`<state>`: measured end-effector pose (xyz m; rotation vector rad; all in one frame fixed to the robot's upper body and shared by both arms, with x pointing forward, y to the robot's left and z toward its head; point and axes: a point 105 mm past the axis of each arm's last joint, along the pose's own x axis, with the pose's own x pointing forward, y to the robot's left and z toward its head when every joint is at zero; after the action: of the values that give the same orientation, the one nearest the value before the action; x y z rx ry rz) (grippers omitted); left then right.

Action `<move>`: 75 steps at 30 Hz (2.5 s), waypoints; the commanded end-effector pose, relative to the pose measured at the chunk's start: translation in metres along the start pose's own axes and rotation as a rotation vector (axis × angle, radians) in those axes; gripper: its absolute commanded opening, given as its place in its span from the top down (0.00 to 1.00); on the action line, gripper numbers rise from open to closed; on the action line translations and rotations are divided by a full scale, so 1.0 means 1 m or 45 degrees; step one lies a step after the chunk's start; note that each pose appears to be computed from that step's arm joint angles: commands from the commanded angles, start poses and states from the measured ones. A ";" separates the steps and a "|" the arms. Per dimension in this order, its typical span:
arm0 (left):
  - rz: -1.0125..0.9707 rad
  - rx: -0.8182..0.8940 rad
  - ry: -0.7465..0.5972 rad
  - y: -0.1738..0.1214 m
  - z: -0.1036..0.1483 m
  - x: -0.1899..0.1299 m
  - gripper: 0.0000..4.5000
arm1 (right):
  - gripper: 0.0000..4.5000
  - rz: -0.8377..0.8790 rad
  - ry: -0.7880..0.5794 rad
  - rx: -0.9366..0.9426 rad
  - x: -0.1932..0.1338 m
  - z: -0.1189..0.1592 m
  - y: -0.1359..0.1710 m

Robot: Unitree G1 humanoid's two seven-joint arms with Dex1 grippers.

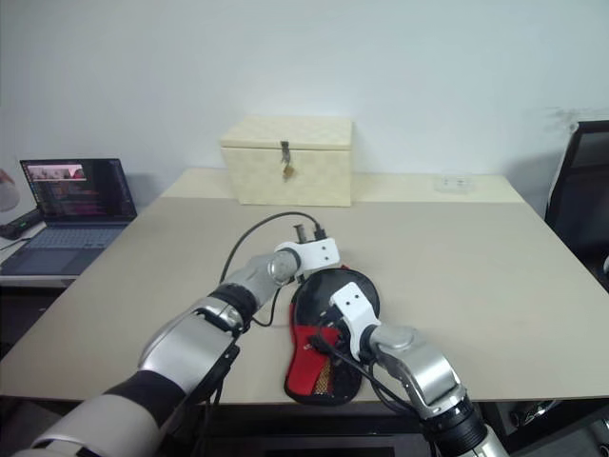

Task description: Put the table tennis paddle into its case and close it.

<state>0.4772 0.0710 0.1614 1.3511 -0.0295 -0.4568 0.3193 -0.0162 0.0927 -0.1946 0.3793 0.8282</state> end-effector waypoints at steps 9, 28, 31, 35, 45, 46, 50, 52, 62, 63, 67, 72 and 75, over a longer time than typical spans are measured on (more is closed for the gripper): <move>0.091 0.358 -0.194 0.015 0.068 0.006 0.99 | 0.00 0.013 0.200 0.110 0.001 -0.044 0.022; 0.100 0.587 -0.538 -0.010 0.157 -0.001 0.99 | 0.00 0.031 0.207 0.131 0.002 -0.050 0.037; 0.081 0.542 -0.611 -0.017 0.173 -0.004 0.99 | 0.00 0.037 0.204 0.127 0.004 -0.049 0.038; 0.038 0.473 -0.646 -0.023 0.179 -0.006 0.99 | 0.00 0.041 0.201 0.122 0.005 -0.047 0.037; -0.154 0.208 -0.592 -0.034 0.161 -0.004 0.60 | 0.00 0.043 0.195 0.108 0.008 -0.045 0.032; -0.168 0.160 -0.561 -0.033 0.153 -0.002 0.53 | 0.00 0.042 0.193 0.106 0.008 -0.044 0.031; -0.256 -0.066 -0.469 -0.032 0.130 0.001 0.21 | 0.00 0.039 0.187 0.100 0.010 -0.042 0.026; -0.242 -0.146 -0.460 -0.025 0.125 0.001 0.14 | 0.00 0.036 0.182 0.097 0.012 -0.040 0.023; 0.048 -0.564 -0.341 0.057 0.039 -0.011 0.14 | 0.00 -0.021 0.092 0.092 0.022 -0.021 0.002; 0.063 -0.602 -0.338 0.062 0.031 -0.014 0.14 | 0.00 -0.029 0.083 0.091 0.022 -0.019 -0.001; 0.052 -0.829 -0.389 0.071 0.006 -0.025 0.14 | 0.00 -0.039 0.026 0.088 0.018 -0.008 -0.008; -0.286 -1.203 -0.724 0.045 0.017 -0.041 0.14 | 0.00 0.056 -0.120 0.090 -0.004 0.025 -0.003; -0.540 -1.240 -0.964 0.025 0.032 -0.062 0.14 | 0.00 0.165 -0.198 0.067 -0.020 0.041 0.009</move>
<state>0.4310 0.0763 0.1814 0.1877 -0.0333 -1.0250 0.3196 -0.0170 0.1144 -0.0808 0.3507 0.8838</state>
